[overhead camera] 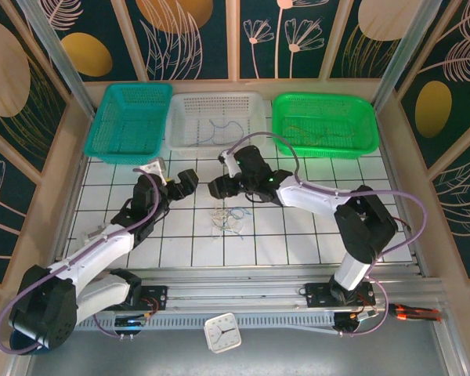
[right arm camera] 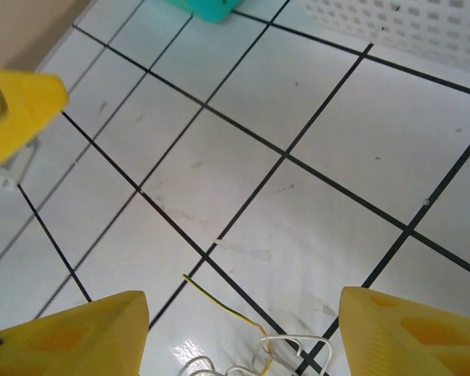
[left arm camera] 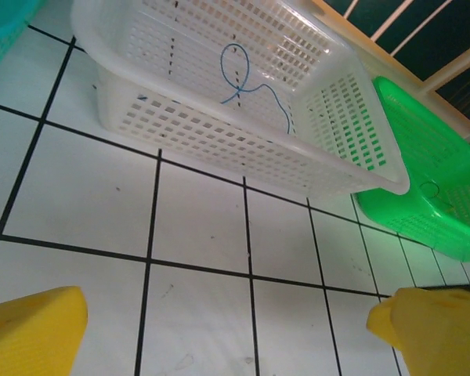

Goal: Untangle the cables

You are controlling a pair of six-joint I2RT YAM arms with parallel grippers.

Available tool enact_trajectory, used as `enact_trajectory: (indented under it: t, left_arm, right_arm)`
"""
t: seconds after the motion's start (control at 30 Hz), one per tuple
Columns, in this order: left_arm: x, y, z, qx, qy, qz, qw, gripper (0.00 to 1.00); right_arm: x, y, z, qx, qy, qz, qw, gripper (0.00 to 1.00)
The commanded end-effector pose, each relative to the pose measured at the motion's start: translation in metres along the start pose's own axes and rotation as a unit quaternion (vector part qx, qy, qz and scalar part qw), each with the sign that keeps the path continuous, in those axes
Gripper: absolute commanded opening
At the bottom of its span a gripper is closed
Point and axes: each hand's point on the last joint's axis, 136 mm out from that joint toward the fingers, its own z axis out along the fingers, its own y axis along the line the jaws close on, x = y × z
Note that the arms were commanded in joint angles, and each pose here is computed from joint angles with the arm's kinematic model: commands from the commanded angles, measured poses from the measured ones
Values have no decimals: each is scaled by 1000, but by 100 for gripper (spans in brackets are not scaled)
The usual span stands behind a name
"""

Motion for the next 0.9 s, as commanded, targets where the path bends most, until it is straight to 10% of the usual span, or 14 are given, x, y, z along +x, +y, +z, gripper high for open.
enact_trajectory:
  t: [0.0, 0.53, 0.87]
  left_arm:
    - [-2, 0, -2, 11, 3, -13, 1000, 99]
    - [3, 4, -1, 12, 13, -14, 1000, 99]
    - [5, 4, -1, 15, 14, -16, 1000, 99]
  right_arm:
    - [17, -8, 19, 23, 36, -42, 998, 65]
    - [38, -4, 57, 0, 83, -55, 995, 60]
    - [20, 1, 61, -6, 75, -57, 996, 8]
